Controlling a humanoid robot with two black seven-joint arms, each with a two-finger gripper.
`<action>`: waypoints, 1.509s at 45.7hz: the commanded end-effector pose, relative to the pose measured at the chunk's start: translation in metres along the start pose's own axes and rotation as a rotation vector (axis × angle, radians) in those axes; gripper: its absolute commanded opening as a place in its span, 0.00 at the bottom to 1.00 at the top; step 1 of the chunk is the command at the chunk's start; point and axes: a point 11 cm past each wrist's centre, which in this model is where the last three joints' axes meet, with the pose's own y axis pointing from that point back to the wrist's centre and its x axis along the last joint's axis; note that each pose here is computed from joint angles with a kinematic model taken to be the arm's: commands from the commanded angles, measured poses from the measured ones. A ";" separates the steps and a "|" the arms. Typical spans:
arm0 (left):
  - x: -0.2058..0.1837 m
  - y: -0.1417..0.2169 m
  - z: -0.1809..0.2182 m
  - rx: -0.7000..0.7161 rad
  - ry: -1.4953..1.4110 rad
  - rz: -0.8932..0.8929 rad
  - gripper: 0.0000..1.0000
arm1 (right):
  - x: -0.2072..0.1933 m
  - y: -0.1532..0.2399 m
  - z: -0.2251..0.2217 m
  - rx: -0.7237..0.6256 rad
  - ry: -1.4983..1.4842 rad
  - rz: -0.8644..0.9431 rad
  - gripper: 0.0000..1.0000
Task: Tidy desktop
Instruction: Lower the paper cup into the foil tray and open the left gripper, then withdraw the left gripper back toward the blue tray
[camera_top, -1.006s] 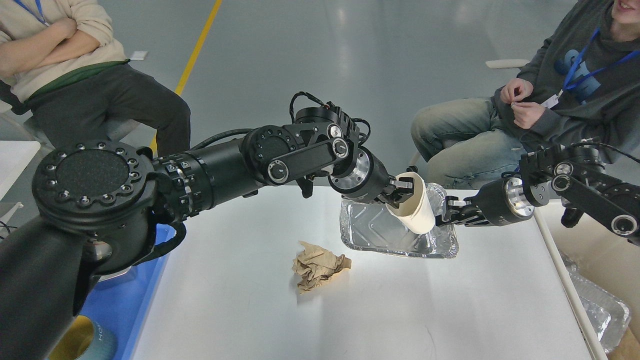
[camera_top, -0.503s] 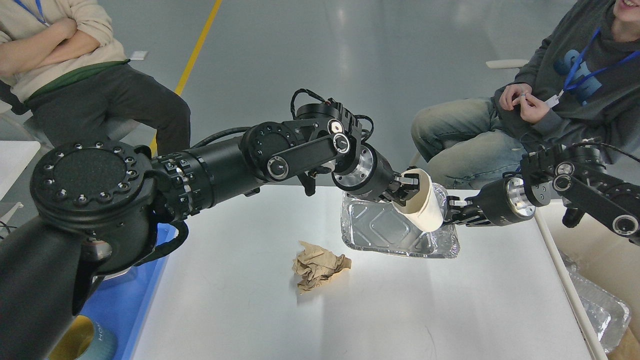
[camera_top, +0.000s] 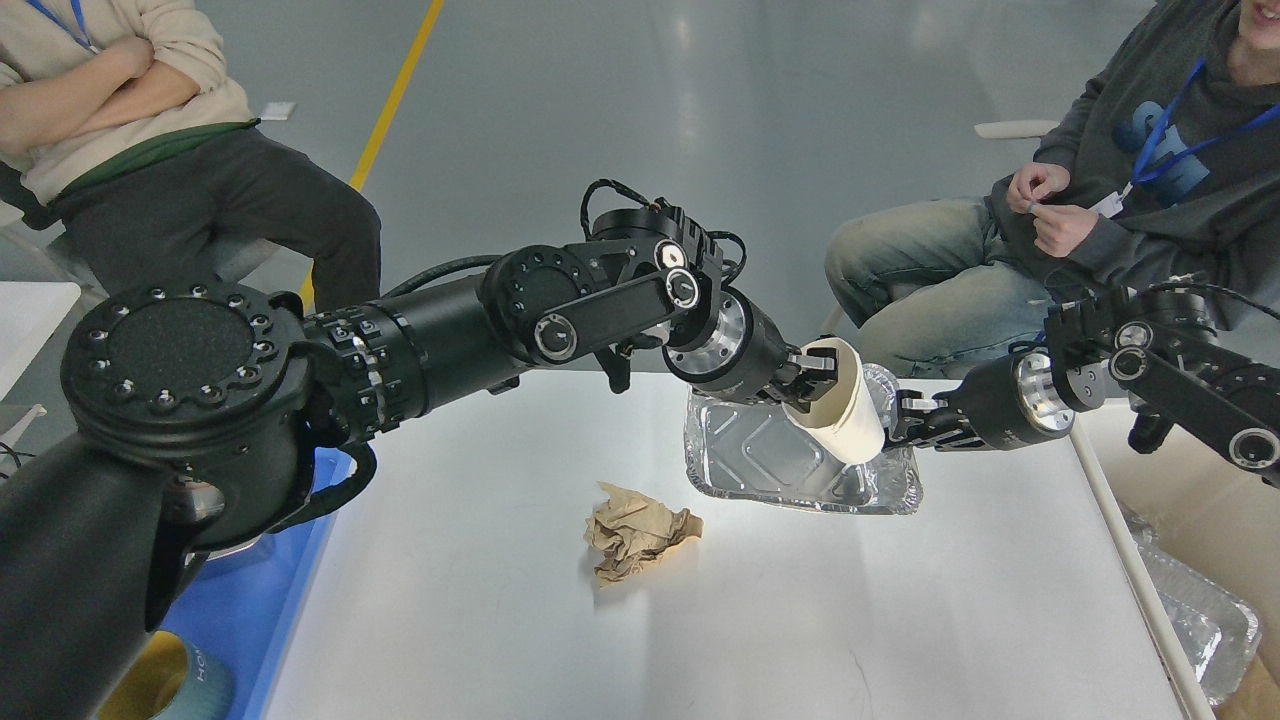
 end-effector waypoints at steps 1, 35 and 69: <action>-0.001 -0.001 -0.002 0.000 0.004 -0.001 0.97 | 0.000 0.000 0.000 -0.002 0.001 -0.001 0.00; 0.022 0.023 0.006 -0.070 0.059 0.036 0.97 | 0.000 0.001 0.000 -0.002 0.001 0.000 0.00; 0.037 0.131 -0.096 -0.092 0.178 0.173 0.97 | -0.001 0.002 0.005 -0.010 -0.005 0.001 0.00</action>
